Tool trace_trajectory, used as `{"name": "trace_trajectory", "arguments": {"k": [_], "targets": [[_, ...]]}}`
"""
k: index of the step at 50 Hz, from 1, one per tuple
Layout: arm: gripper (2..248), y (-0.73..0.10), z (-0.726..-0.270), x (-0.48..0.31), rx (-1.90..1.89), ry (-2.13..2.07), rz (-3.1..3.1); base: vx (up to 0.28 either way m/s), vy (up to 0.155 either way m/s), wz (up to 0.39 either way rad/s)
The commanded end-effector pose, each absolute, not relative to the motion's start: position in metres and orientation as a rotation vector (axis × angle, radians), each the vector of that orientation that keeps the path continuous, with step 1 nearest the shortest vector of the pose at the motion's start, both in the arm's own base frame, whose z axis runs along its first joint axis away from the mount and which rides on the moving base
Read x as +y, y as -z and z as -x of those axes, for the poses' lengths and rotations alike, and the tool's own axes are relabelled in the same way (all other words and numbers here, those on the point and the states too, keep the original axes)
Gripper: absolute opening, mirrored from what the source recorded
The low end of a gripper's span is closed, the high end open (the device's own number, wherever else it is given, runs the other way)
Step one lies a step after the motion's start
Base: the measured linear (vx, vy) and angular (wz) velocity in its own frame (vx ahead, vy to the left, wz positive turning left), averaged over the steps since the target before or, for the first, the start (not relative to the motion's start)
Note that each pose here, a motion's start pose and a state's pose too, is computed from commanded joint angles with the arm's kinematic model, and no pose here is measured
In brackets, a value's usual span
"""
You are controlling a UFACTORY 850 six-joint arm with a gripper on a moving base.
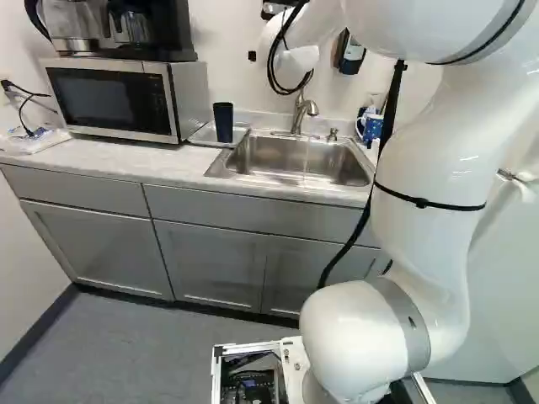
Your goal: Rinse the cup and place it in the tray
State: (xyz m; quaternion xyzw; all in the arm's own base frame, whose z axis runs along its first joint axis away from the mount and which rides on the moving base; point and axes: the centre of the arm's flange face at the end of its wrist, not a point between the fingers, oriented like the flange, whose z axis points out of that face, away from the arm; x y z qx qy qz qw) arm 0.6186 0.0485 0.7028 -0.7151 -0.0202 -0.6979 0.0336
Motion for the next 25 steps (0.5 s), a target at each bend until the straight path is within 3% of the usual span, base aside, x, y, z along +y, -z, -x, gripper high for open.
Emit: {"name": "trace_trajectory", "arguments": {"k": [25], "targets": [[247,-0.703,-0.631,0.024,-0.019,2.110,2.275,0.000,0.000,0.000]]}}
